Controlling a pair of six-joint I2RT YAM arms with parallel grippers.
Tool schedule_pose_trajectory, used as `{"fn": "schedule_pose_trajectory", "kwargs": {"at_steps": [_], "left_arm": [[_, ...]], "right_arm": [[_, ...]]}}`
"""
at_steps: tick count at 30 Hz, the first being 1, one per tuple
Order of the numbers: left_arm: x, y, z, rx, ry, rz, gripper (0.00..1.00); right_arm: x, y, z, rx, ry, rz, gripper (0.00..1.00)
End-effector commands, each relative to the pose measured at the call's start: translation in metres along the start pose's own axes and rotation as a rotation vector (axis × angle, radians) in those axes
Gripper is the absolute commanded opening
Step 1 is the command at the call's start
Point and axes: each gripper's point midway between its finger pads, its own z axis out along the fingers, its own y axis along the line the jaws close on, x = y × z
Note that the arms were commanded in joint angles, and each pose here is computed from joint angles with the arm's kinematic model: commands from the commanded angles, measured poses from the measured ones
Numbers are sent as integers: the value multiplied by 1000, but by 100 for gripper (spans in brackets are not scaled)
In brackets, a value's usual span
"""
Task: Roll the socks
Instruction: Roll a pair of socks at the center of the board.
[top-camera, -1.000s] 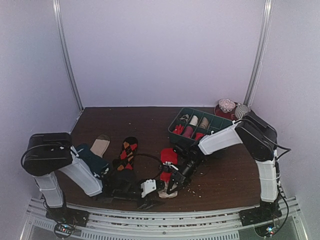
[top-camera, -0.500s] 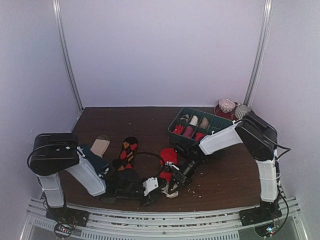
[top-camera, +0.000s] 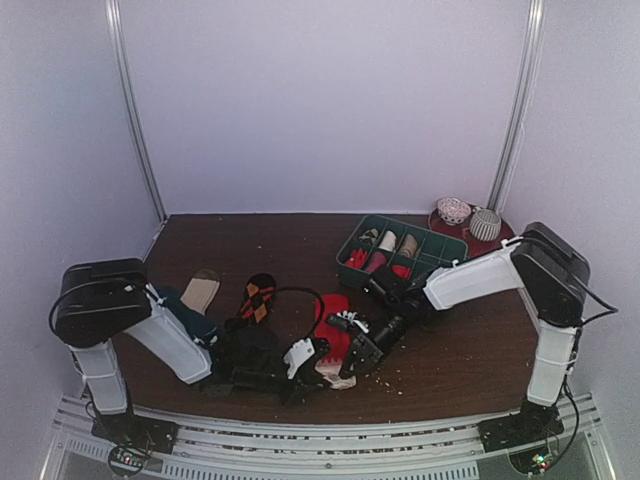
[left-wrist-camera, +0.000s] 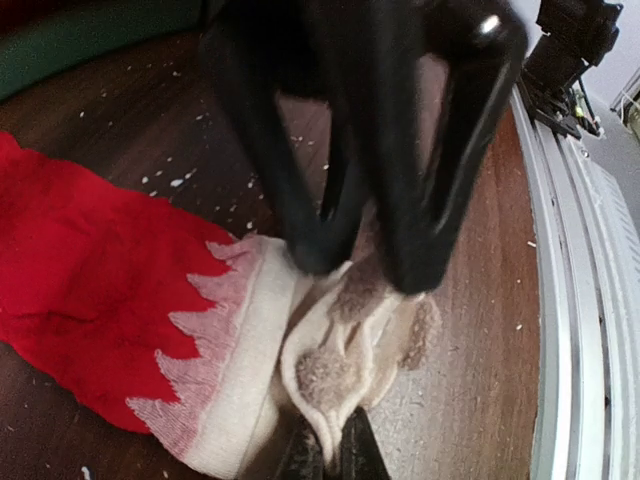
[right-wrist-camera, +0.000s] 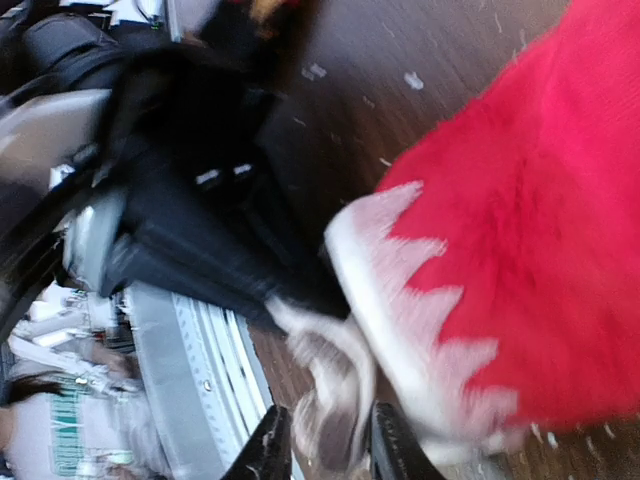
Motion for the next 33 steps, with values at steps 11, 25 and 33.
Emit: {"fn": "schedule_pose_trajectory", "kwargs": {"at_steps": [11, 25, 33], "left_arm": [[59, -3, -5, 173, 380, -477, 0], [73, -3, -7, 194, 433, -557, 0], [76, -3, -8, 200, 438, -559, 0]], "right_arm": [[-24, 43, -43, 190, -465, -739, 52], [12, 15, 5, 224, -209, -891, 52], [13, -6, 23, 283, -144, -844, 41]]}}
